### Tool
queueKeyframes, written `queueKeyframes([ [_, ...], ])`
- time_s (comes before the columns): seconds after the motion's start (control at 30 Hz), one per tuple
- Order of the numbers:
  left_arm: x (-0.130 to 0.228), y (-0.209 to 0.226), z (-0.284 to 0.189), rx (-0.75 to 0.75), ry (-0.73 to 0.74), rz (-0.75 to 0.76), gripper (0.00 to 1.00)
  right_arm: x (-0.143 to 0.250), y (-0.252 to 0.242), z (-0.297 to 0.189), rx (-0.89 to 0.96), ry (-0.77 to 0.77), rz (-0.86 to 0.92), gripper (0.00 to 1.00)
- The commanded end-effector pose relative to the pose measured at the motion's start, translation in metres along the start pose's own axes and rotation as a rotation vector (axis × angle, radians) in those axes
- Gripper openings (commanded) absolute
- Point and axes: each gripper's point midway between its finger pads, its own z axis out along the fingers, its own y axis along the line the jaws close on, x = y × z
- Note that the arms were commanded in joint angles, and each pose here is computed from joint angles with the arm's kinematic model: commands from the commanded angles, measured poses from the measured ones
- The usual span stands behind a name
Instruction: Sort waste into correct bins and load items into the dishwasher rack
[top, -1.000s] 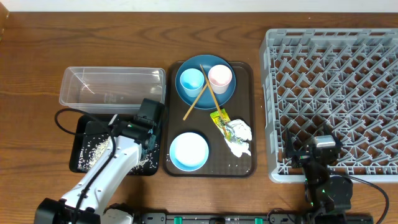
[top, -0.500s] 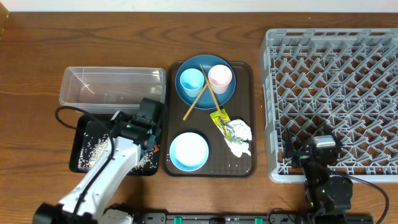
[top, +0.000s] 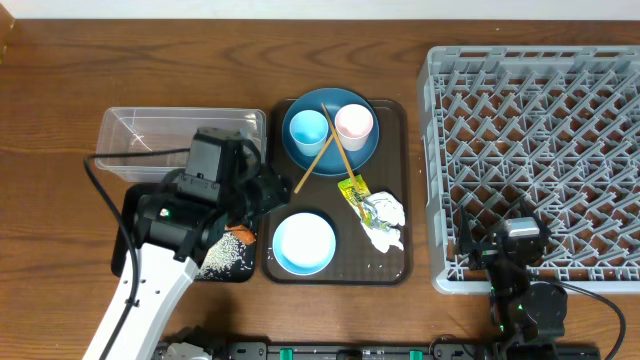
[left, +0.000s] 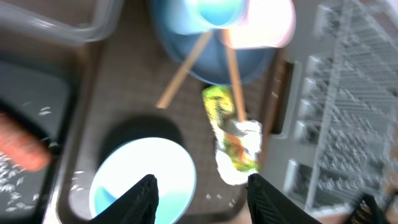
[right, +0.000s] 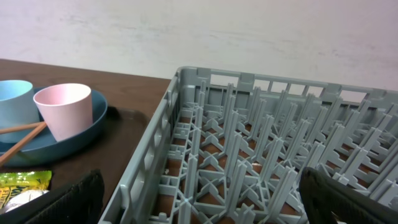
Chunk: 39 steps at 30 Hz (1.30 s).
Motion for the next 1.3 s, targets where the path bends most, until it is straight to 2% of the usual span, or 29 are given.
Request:
queueKeyframes([
  [0.0,0.005,-0.018,0.004,0.062,0.052,0.170,0.48,0.001,0.001,0.000,-0.006,0.001,-0.013,0.99],
  [0.43,0.007,0.024,0.072,-0.220,0.118,0.233,0.49,0.001,0.001,0.000,-0.006,0.001,-0.013,0.99],
  [0.7,0.003,0.040,0.115,-0.272,0.159,0.260,0.49,0.001,0.001,0.000,-0.006,0.001,-0.013,0.99],
  [0.97,0.007,0.050,0.132,-0.296,0.192,0.252,0.48,0.001,0.001,0.000,-0.006,0.001,-0.013,0.99],
  [1.07,0.008,0.050,0.132,-0.293,0.195,0.251,0.38,0.001,0.001,0.000,-0.006,0.001,-0.013,0.99],
  [1.27,0.008,0.049,0.132,-0.291,0.198,0.250,0.33,0.001,0.001,0.000,-0.006,0.001,-0.013,0.99],
])
